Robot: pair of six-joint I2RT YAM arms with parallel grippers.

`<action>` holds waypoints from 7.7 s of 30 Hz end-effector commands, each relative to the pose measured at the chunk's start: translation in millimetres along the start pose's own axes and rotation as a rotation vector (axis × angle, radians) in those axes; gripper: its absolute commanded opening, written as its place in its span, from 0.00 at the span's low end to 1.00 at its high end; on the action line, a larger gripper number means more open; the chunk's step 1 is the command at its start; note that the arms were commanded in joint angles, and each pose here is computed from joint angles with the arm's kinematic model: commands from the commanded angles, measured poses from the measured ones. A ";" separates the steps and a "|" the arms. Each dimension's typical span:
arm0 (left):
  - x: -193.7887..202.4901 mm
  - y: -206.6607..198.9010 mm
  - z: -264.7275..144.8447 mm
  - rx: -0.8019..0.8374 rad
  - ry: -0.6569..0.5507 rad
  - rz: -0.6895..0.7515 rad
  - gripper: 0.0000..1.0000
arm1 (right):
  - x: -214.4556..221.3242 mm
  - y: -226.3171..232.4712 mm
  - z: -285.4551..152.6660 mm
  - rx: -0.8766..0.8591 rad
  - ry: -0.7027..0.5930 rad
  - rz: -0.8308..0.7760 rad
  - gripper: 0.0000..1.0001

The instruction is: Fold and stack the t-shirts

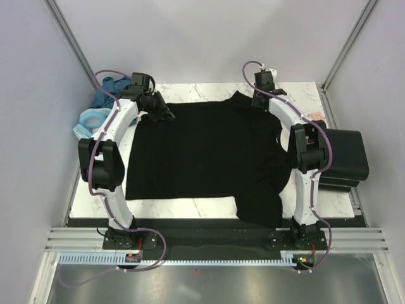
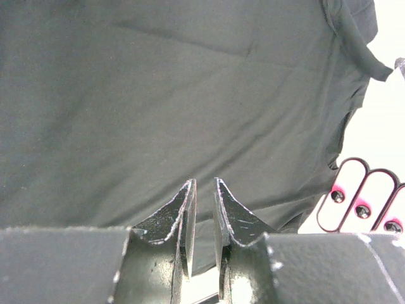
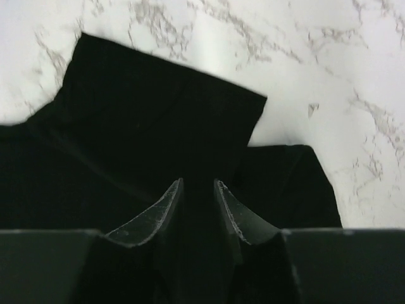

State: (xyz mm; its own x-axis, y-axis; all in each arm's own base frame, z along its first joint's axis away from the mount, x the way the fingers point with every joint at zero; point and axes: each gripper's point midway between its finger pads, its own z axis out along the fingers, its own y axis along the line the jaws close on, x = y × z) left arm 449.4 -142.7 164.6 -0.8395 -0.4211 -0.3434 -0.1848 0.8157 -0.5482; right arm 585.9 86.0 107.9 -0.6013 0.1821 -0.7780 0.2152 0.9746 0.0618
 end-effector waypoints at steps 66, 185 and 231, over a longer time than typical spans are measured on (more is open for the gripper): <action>-2.9 13.7 14.4 -0.006 0.022 0.026 0.22 | 37.0 -49.8 90.0 0.287 0.124 0.019 0.43; 12.8 5.8 0.6 0.049 0.035 -0.011 0.20 | 8.3 -47.7 66.4 0.045 0.208 0.060 0.56; 12.8 25.1 -4.5 -0.061 0.018 0.003 0.18 | 46.0 -29.5 86.8 -0.035 0.287 -0.026 0.00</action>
State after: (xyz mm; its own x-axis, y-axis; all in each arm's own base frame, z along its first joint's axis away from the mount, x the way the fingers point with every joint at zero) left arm 430.4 -129.3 128.8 -0.8561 -0.4448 -0.2630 -0.2689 0.8181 -0.5083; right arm 618.9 47.3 27.4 -0.7873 0.2069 -0.5808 0.1969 0.9771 0.0811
